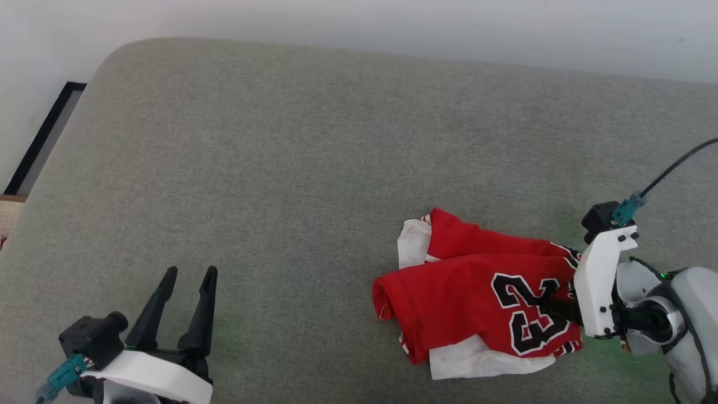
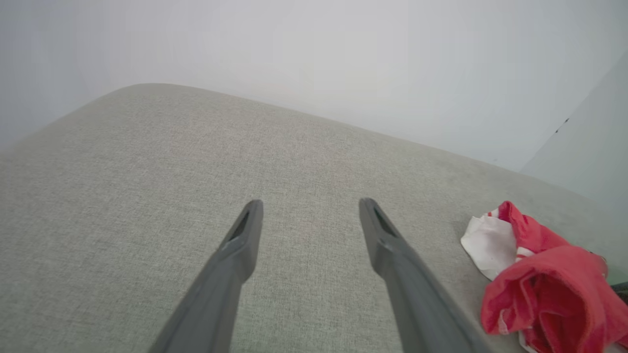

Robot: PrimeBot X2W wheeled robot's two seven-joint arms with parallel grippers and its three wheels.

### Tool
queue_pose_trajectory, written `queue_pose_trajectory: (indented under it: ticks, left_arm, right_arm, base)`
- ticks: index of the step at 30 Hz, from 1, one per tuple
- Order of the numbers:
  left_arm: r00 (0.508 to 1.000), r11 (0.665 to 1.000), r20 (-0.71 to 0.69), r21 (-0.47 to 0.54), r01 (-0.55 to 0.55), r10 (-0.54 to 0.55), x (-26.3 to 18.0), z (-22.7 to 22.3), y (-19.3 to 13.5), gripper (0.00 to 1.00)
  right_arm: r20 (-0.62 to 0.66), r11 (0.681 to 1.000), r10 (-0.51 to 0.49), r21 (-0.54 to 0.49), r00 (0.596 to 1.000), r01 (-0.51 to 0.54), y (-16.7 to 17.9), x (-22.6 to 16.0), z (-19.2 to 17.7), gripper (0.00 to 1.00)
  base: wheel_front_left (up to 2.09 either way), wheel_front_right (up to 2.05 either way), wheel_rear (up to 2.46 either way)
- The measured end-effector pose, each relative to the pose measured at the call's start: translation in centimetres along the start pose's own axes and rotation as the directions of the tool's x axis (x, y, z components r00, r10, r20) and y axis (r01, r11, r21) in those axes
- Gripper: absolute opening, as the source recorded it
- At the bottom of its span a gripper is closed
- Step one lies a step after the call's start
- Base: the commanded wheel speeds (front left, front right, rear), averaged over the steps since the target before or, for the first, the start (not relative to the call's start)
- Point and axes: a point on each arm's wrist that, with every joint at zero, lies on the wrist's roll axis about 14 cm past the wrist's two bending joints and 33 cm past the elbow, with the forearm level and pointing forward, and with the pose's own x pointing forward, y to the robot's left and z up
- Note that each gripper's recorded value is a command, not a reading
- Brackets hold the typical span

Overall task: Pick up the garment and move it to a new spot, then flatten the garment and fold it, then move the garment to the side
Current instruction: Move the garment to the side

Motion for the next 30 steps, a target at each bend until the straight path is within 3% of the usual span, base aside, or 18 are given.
queue_pose_trajectory:
  ticks: [1, 2, 3, 15, 23, 30]
  left_arm:
    - [1.0, 1.0, -0.001, 0.0, -0.004, 0.004, 0.0, 0.0, 0.1, 1.0]
    - [1.0, 1.0, -0.005, 0.001, -0.007, 0.007, -0.1, -0.1, 0.2, 1.0]
    - [1.0, 1.0, -0.007, 0.001, -0.011, 0.011, -0.1, -0.2, 0.3, 1.0]
    - [1.0, 0.999, 0.005, 0.03, 0.016, -0.016, 0.7, 0.6, 0.3, 1.0]
    - [0.994, 0.992, 0.028, 0.069, 0.108, -0.11, 3.4, 1.8, -2.0, 1.0]
    - [0.976, 0.974, 0.039, 0.085, 0.21, -0.214, 6.5, 2.2, -5.3, 1.0]
  right_arm:
    - [-0.008, 1.0, 0.002, -0.001, 1.0, -0.002, 0.1, 0.2, 0.1, 0.78]
    - [-0.017, 1.0, 0.003, -0.005, 1.0, -0.003, 0.1, 0.3, 0.1, 0.3]
    - [-0.02, 1.0, 0.005, -0.008, 1.0, -0.005, 0.2, 0.3, 0.2, 0.0]
    - [0.133, 1.0, -0.015, -0.021, 0.991, 0.018, -0.1, -2.5, 3.0, 0.0]
    - [0.257, 0.991, -0.132, -0.002, 0.957, 0.137, -3.9, -7.2, 5.1, 0.0]
    - [0.315, 0.959, -0.284, 0.072, 0.906, 0.275, -8.7, -11.1, 5.1, 0.0]
  base:
    - [0.0, 0.0, 0.0]
    - [0.0, 0.0, 0.0]
    - [0.0, 0.0, 0.0]
    - [0.0, 0.0, 0.0]
    - [0.0, 0.0, 0.0]
    - [0.0, 0.0, 0.0]
